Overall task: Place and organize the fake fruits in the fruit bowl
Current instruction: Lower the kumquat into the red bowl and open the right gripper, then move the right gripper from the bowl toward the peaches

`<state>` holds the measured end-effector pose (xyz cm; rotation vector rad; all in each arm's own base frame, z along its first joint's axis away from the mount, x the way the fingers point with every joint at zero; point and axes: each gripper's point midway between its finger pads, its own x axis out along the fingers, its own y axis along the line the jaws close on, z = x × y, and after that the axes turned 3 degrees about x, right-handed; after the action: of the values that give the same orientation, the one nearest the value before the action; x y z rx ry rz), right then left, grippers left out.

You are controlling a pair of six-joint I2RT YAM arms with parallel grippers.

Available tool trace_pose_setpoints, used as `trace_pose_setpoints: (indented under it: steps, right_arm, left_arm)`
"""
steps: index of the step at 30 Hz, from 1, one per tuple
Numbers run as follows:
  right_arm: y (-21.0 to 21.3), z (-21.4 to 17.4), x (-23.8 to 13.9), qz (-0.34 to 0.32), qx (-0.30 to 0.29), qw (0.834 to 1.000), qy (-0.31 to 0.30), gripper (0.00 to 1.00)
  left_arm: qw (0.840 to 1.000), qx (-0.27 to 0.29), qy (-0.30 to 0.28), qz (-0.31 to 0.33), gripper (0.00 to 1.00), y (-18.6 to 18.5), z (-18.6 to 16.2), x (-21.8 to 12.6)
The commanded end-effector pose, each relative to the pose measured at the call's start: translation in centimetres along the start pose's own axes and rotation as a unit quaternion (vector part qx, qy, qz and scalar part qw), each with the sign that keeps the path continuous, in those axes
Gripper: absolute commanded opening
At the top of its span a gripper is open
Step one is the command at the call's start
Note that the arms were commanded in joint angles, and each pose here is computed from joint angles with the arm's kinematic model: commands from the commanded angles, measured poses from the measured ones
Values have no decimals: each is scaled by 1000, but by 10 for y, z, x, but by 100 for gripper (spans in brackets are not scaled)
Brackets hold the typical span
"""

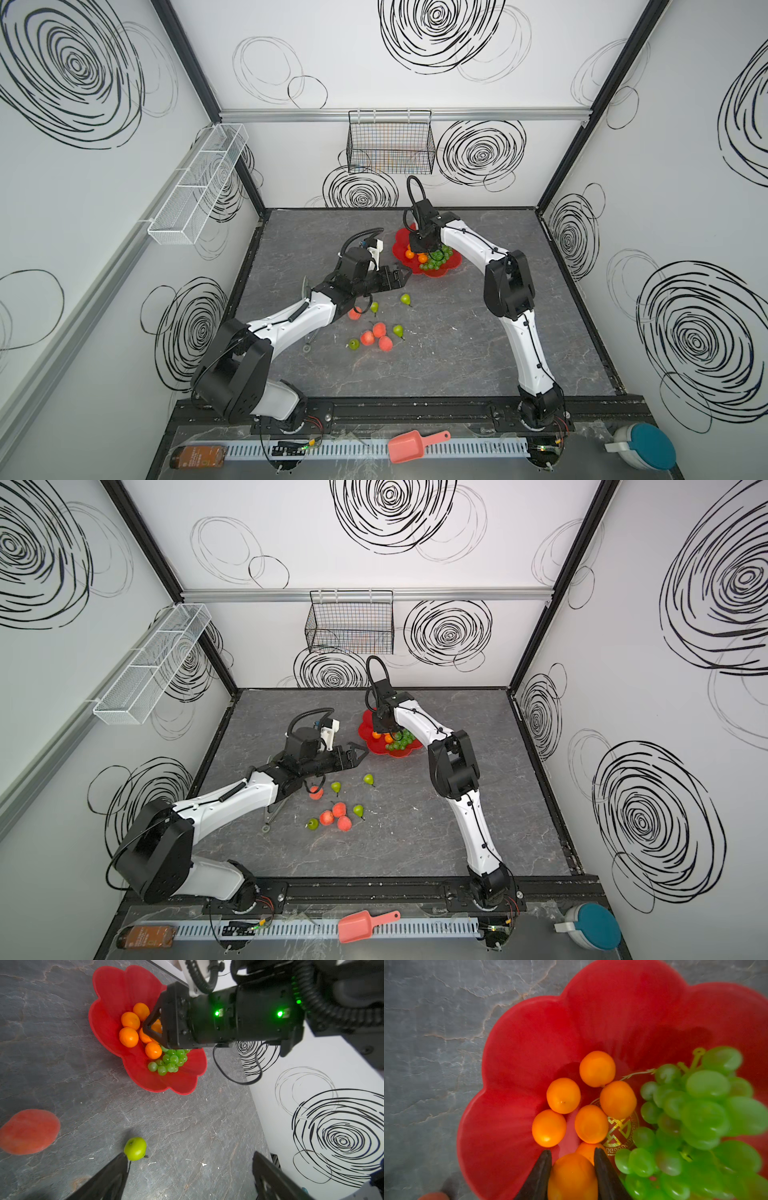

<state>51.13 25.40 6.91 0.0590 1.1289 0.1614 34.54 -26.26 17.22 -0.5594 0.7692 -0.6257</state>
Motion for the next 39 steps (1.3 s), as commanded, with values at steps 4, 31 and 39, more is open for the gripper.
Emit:
trace_pose_setpoints:
  steps: [4, 31, 39]
  right_arm:
    - [-1, 6, 0, -7, -7, 1000, -2, 35]
    - [4, 30, -35, -1, -7, 999, -35, 46]
    - [19, 18, -74, 23, -20, 998, -60, 44]
  left_arm:
    - [999, 20, -26, -10, 96, -10, 15, -1]
    - [999, 29, -34, 0, 96, -9, 15, -17]
    - [998, 34, -47, 18, 96, -5, 7, -46]
